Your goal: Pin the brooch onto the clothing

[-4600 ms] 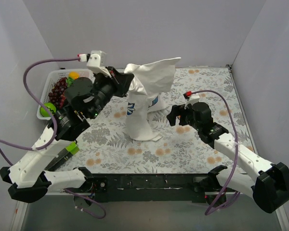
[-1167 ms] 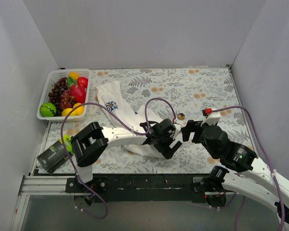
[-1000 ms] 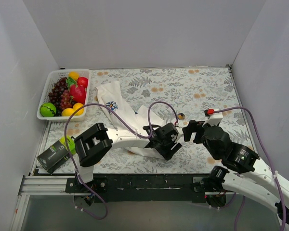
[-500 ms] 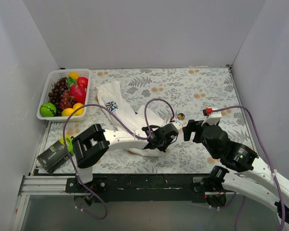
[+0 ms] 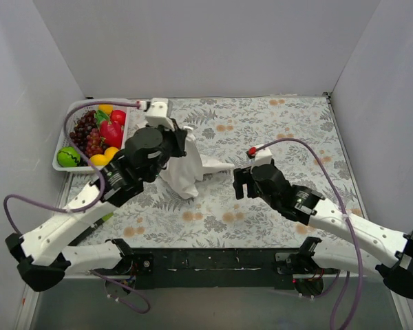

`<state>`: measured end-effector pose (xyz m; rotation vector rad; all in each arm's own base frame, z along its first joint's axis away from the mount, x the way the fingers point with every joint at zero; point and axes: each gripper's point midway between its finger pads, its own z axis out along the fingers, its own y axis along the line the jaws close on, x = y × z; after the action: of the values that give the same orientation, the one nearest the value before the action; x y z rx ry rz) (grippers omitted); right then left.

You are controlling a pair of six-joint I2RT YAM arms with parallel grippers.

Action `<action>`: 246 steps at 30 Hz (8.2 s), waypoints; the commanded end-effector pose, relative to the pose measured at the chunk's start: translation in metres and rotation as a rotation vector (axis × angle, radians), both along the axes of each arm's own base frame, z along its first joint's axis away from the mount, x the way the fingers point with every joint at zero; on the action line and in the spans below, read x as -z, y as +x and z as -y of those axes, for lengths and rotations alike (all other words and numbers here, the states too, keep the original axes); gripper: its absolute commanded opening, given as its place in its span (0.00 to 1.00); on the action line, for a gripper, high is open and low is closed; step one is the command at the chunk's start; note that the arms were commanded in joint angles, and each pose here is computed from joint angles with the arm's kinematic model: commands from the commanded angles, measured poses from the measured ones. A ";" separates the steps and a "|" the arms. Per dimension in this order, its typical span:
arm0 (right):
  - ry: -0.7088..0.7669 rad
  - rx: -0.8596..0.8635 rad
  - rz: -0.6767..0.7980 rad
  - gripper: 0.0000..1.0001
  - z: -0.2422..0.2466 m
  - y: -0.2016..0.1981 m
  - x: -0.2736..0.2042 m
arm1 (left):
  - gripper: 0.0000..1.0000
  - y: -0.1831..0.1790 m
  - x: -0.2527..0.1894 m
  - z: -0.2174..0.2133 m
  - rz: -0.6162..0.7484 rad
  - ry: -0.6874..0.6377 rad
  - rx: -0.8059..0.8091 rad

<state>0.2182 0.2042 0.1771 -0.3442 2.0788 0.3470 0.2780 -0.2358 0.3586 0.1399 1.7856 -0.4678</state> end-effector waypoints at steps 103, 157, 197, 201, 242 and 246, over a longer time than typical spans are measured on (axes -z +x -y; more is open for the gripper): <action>0.436 -0.063 -0.427 0.69 0.008 0.054 0.123 | 0.00 0.040 0.114 -0.156 -0.341 0.038 -0.520; 0.563 -0.226 0.958 0.01 0.084 -0.068 -0.484 | 0.00 -0.102 -0.384 -0.156 0.793 -0.482 -0.032; 0.523 -0.143 1.056 0.01 0.093 -0.043 -0.528 | 0.00 -0.062 -0.343 -0.166 0.708 -0.422 -0.184; 0.513 -0.131 1.070 0.01 0.097 -0.047 -0.529 | 0.00 -0.062 -0.342 -0.164 0.704 -0.415 -0.172; 0.505 -0.125 1.036 0.01 0.090 -0.026 -0.518 | 0.00 -0.047 -0.321 -0.161 0.645 -0.377 -0.196; 0.522 -0.148 1.038 0.01 0.094 -0.050 -0.518 | 0.00 -0.065 -0.320 -0.164 0.641 -0.394 -0.167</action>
<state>0.2031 0.1177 0.6748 -0.2693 1.0032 0.5842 0.2255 -0.0702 0.6818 -0.1483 1.0357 -0.5316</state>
